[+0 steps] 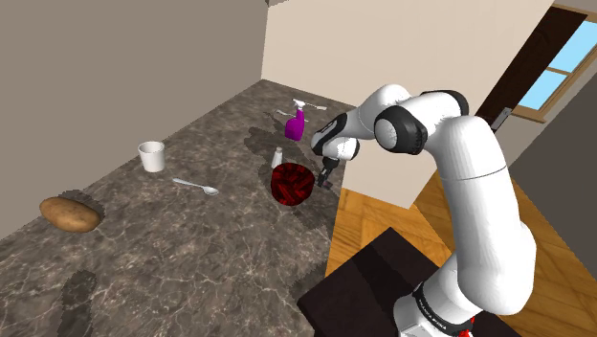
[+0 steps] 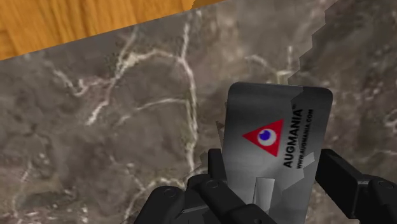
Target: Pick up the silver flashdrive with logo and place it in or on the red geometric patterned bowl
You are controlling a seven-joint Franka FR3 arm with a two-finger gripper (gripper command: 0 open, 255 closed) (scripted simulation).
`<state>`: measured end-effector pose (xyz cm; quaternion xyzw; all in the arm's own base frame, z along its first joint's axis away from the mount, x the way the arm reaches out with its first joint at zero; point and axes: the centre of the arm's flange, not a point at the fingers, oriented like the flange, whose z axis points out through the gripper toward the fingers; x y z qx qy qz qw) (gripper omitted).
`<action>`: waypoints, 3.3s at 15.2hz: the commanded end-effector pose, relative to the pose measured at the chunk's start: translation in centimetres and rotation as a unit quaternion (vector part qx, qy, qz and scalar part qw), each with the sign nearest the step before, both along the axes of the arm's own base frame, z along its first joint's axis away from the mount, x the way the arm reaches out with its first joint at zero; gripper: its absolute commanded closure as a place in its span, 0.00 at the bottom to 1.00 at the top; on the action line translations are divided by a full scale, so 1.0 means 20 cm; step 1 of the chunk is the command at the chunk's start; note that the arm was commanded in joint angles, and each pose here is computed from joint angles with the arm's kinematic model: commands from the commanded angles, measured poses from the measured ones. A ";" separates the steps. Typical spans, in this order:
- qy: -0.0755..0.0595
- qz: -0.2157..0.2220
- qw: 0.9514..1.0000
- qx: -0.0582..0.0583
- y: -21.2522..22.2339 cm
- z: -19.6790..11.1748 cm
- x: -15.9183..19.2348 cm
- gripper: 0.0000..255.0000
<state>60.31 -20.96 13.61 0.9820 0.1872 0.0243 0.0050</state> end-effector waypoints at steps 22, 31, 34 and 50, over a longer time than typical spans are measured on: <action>0.001 0.000 1.000 0.000 0.00 0.44 0.00 1.00; 0.001 0.000 1.000 0.000 0.00 0.68 0.00 1.00; 0.001 0.000 1.000 0.000 0.00 0.76 0.00 1.00; 0.001 0.000 1.000 0.000 0.85 0.88 0.12 1.00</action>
